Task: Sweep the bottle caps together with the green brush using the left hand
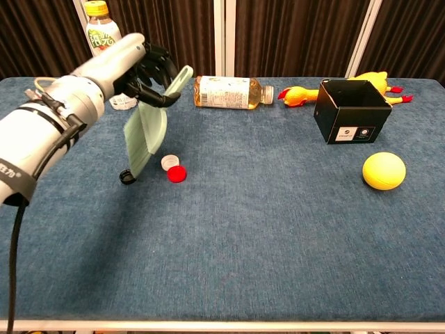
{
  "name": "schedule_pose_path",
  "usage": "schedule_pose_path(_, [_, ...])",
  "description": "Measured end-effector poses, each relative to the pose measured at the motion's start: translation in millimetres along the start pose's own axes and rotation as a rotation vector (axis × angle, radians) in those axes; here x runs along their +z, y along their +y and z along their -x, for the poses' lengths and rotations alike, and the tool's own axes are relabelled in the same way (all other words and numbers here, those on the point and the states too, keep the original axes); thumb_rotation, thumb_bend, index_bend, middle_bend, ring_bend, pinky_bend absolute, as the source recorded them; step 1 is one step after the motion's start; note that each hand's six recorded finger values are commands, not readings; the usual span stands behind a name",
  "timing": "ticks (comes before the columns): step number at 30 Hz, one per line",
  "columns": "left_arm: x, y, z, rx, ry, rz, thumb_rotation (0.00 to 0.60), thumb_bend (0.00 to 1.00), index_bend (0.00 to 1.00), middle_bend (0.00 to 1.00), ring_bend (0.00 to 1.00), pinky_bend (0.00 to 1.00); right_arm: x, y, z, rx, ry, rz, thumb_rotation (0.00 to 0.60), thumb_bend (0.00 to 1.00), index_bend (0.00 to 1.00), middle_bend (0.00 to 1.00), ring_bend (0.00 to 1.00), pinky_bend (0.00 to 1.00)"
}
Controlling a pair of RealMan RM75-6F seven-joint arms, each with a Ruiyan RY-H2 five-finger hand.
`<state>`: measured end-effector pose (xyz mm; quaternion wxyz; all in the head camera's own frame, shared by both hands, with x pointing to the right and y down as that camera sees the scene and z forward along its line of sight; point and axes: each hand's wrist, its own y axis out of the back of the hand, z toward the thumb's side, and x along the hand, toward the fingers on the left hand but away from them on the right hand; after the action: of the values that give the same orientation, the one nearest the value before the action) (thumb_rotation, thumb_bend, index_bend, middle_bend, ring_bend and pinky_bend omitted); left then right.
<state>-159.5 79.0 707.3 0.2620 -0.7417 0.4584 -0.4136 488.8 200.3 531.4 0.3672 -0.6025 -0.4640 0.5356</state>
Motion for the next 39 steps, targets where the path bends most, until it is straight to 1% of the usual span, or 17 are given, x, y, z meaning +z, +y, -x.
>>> schedule_pose_path(4, [-10, 10, 10, 0.009, 0.005, -0.022, 0.600, 0.47, 0.52, 0.57, 0.36, 0.32, 2, -2, 4, 0.009, 0.008, 0.000, 0.600, 0.16, 0.01, 0.13, 0.00, 0.00])
schedule_pose_path(8, [-25, 12, 29, -0.005, 0.028, -0.027, 0.600, 0.47, 0.52, 0.57, 0.36, 0.32, 7, -8, 9, 0.022, 0.028, 0.003, 0.600, 0.16, 0.01, 0.13, 0.00, 0.00])
schedule_pose_path(11, [-35, 6, 41, -0.023, 0.048, -0.020, 0.600, 0.47, 0.52, 0.57, 0.36, 0.32, 14, -11, 13, 0.033, 0.052, 0.002, 0.600, 0.16, 0.01, 0.13, 0.00, 0.00])
schedule_pose_path(17, [-38, -10, 41, -0.047, 0.057, 0.032, 0.600, 0.46, 0.52, 0.57, 0.36, 0.32, 16, -11, 11, 0.030, 0.053, 0.000, 0.600, 0.16, 0.01, 0.13, 0.00, 0.00])
schedule_pose_path(21, [-29, -24, 34, -0.076, 0.041, 0.067, 0.600, 0.47, 0.52, 0.57, 0.36, 0.32, 13, -10, 7, 0.030, 0.038, -0.004, 0.600, 0.16, 0.01, 0.13, 0.00, 0.00])
schedule_pose_path(27, [-7, -34, 18, -0.079, 0.001, 0.095, 0.600, 0.47, 0.52, 0.57, 0.36, 0.32, 9, -8, 2, 0.034, 0.025, -0.010, 0.600, 0.16, 0.01, 0.13, 0.00, 0.00])
schedule_pose_path(33, [17, -40, 3, -0.087, -0.044, 0.096, 0.600, 0.47, 0.53, 0.57, 0.36, 0.32, 8, -9, -1, 0.049, 0.021, -0.019, 0.600, 0.16, 0.01, 0.13, 0.00, 0.00])
schedule_pose_path(39, [37, -43, -2, -0.105, -0.083, 0.108, 0.600, 0.47, 0.53, 0.57, 0.36, 0.32, 7, -10, -2, 0.050, 0.016, -0.017, 0.600, 0.16, 0.01, 0.13, 0.00, 0.00])
